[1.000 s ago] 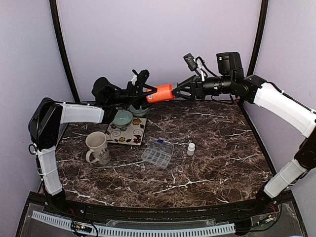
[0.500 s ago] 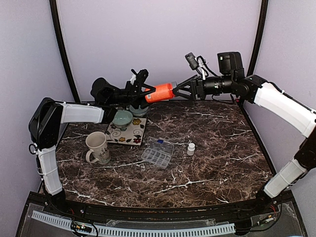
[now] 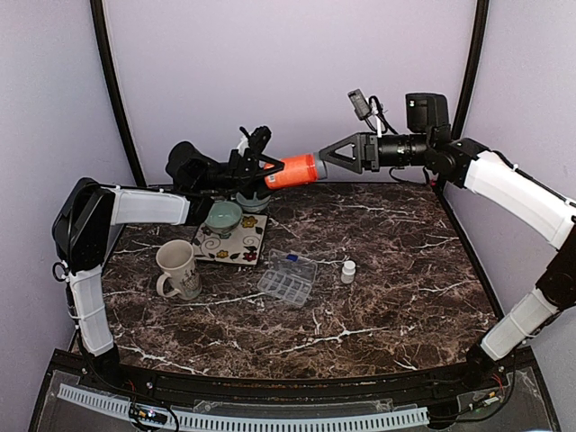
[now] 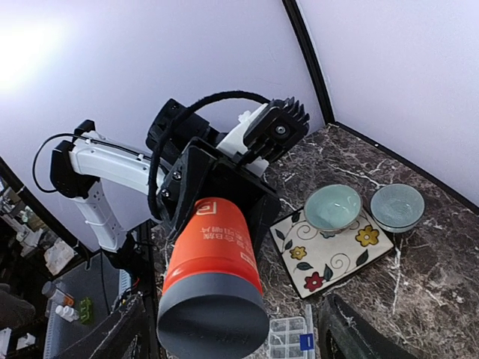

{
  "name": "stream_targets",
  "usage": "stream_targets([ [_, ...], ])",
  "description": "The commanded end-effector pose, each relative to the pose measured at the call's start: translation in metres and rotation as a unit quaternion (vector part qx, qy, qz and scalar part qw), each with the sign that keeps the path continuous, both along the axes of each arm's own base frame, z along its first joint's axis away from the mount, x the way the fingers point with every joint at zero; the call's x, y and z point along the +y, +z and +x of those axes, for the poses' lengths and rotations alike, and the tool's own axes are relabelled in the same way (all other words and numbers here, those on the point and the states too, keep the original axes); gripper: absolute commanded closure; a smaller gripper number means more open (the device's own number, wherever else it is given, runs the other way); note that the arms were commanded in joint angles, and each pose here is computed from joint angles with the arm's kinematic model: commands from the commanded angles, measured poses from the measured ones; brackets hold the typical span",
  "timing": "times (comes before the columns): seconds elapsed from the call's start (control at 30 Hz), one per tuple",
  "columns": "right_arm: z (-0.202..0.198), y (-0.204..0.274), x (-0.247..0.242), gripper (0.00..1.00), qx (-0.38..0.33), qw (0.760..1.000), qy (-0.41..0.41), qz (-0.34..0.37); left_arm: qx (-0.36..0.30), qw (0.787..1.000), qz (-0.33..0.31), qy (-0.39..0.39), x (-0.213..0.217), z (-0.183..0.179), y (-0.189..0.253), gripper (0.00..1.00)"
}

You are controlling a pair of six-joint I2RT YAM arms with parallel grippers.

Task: Sort the pills into containers
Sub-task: Unscrew the lid of the pill bottle.

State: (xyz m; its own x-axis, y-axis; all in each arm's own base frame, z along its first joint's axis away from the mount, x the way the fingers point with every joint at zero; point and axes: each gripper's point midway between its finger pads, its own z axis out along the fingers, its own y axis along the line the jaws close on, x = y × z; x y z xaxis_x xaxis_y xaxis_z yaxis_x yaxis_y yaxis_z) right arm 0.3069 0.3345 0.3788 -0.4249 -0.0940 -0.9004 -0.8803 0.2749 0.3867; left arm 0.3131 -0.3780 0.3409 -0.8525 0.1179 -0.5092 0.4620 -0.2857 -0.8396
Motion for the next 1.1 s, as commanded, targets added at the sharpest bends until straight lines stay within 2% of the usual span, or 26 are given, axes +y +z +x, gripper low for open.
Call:
stream_targets([
  [0.0, -0.005, 0.013, 0.002, 0.22, 0.050, 0.997, 0.032, 0.055, -0.055, 0.998, -0.012, 0.000, 0.001, -0.006, 0.014, 0.95],
  [0.17, 0.001, 0.001, 0.006, 0.22, 0.125, 0.990, 0.032, 0.063, -0.068, 0.998, -0.004, 0.003, -0.001, -0.004, 0.011, 0.95],
  [0.37, 0.008, -0.015, 0.009, 0.22, 0.178, 0.982, 0.025, 0.056, -0.084, 0.996, -0.002, 0.005, -0.002, -0.003, 0.010, 0.95],
  [0.73, 0.013, -0.040, 0.010, 0.25, 0.224, 0.974, 0.013, 0.036, -0.107, 0.994, 0.016, 0.011, -0.004, -0.001, 0.006, 0.95],
  [1.07, 0.011, -0.054, 0.008, 0.34, 0.244, 0.969, 0.008, 0.025, -0.122, 0.992, 0.020, 0.028, -0.003, 0.004, 0.007, 0.95],
])
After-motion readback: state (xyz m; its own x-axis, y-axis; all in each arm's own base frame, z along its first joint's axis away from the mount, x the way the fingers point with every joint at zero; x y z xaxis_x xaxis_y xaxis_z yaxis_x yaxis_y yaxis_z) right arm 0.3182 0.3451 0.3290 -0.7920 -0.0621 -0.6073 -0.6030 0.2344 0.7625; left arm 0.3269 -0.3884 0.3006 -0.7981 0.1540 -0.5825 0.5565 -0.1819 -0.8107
